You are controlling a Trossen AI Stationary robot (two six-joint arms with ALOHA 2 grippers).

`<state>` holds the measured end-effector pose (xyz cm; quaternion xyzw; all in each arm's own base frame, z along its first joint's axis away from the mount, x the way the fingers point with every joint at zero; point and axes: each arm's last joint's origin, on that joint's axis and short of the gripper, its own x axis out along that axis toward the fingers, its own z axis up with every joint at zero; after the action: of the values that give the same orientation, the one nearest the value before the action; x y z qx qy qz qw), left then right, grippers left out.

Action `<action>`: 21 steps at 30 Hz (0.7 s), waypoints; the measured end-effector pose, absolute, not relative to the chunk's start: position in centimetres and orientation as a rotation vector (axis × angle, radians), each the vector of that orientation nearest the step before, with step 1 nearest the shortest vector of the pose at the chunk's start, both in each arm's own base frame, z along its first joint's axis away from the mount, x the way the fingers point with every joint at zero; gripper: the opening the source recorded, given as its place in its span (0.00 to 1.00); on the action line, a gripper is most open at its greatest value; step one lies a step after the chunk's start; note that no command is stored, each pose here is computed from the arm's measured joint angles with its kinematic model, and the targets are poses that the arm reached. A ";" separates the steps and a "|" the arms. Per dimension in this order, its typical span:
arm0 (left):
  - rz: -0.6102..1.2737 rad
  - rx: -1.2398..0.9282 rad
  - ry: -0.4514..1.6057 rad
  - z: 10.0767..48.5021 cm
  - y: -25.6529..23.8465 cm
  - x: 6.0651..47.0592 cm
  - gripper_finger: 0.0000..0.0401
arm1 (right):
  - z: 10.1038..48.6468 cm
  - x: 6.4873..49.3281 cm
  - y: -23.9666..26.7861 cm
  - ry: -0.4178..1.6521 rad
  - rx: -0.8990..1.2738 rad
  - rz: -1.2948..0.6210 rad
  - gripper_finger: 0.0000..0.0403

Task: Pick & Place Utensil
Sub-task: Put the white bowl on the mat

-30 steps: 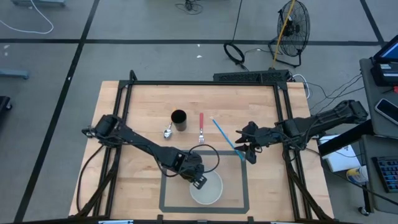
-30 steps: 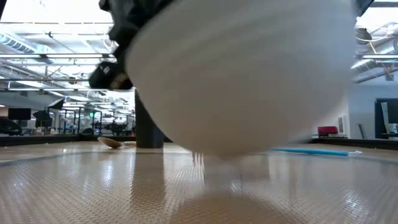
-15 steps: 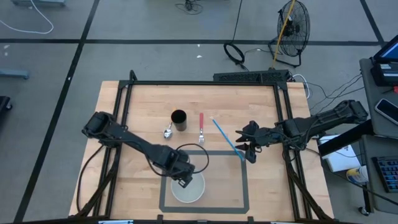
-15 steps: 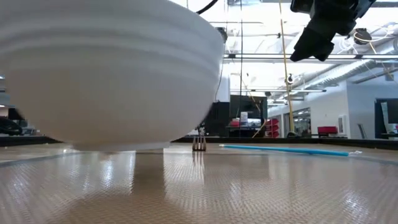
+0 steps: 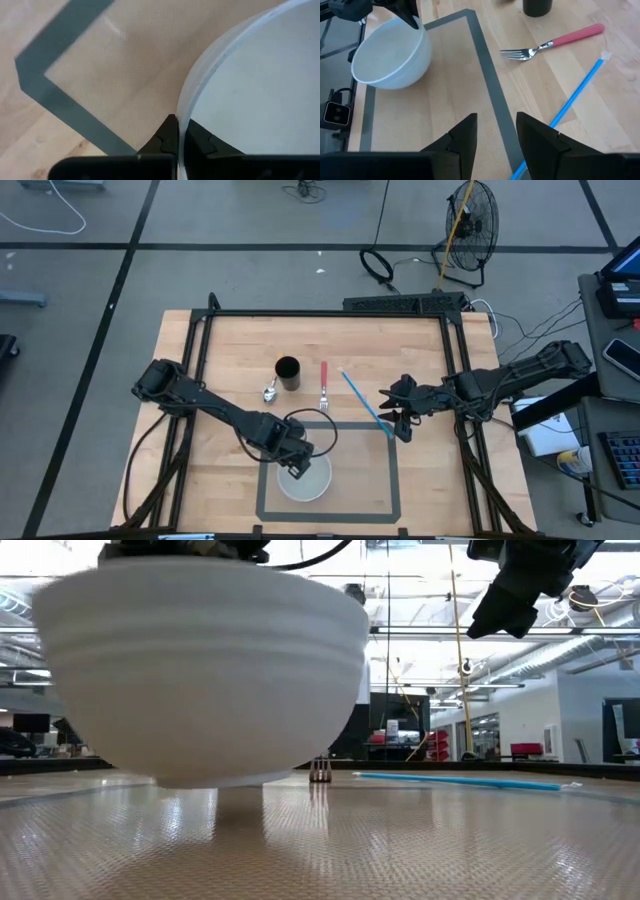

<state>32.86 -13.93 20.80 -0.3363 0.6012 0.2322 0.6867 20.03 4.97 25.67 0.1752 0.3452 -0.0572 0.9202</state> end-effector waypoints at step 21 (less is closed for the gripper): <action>0.517 -0.772 1.384 19.0 -13.3 32.5 0.04 | 25.7 20.0 5.0 0.710 0.365 -0.120 0.33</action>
<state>32.47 -13.27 19.05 -0.3428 0.6147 0.2295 0.6723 20.02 4.97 25.67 0.1778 0.3454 -0.0583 0.9196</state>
